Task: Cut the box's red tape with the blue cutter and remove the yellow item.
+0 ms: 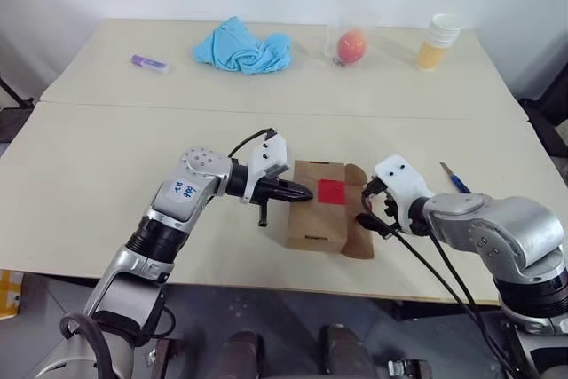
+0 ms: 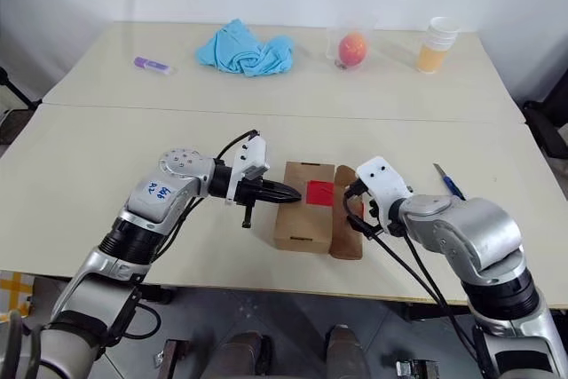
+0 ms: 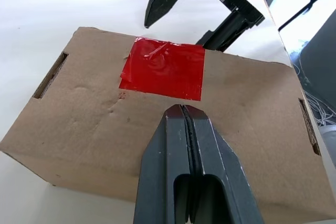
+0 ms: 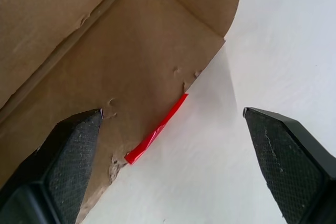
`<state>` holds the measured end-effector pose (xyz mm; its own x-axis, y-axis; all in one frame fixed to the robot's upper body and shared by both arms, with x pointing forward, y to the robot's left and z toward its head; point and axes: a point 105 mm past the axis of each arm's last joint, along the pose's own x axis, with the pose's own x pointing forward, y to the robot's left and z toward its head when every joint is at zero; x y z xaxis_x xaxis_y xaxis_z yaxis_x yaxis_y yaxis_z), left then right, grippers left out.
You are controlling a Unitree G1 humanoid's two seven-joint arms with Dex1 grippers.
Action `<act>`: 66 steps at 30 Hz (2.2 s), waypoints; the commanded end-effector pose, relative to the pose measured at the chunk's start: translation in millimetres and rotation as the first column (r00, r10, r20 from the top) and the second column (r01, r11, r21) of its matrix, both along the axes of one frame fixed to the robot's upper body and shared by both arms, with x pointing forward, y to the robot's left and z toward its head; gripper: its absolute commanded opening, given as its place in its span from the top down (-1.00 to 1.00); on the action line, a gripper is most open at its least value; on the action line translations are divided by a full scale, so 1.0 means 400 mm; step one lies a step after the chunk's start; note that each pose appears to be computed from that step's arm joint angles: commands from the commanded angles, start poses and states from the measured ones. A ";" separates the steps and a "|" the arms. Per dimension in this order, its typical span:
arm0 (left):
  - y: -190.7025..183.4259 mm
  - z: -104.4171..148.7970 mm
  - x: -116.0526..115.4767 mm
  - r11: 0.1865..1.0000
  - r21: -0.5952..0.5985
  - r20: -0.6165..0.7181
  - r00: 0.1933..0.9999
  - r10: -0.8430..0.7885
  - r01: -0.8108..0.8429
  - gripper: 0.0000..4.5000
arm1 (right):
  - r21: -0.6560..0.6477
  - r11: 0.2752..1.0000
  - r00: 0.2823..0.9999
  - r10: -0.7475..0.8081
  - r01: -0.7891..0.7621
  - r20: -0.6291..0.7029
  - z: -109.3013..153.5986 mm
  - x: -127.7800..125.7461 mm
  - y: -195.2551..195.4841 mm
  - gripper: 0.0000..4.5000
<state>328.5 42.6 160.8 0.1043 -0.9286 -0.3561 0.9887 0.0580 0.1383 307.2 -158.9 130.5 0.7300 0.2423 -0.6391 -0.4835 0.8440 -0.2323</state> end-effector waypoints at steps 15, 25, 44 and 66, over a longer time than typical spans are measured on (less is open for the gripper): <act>0.015 -0.013 -0.010 1.000 0.026 -0.010 1.000 0.012 -0.011 1.00 | 0.673 0.729 0.941 0.128 0.125 -0.313 0.025 -0.029 -0.080 -0.99; 0.020 -0.009 -0.014 1.000 0.027 -0.013 1.000 0.017 -0.017 1.00 | 0.711 0.688 0.896 0.213 0.144 -0.388 -0.013 -0.008 -0.015 -0.73; 0.026 -0.009 -0.010 0.999 0.025 -0.011 1.000 0.027 -0.027 1.00 | 0.675 0.724 0.807 0.313 0.139 -0.502 -0.085 0.011 0.084 0.84; 0.037 -0.015 -0.008 0.999 0.027 0.001 0.999 0.042 -0.042 1.00 | 0.731 0.669 0.787 0.376 0.135 -0.489 -0.083 0.018 0.113 -0.09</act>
<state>326.4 56.1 160.8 0.1414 -0.9224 -0.3595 0.9850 0.0948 0.1442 322.7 -123.4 117.8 0.2878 0.8552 -0.4310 -0.4376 0.5177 0.7352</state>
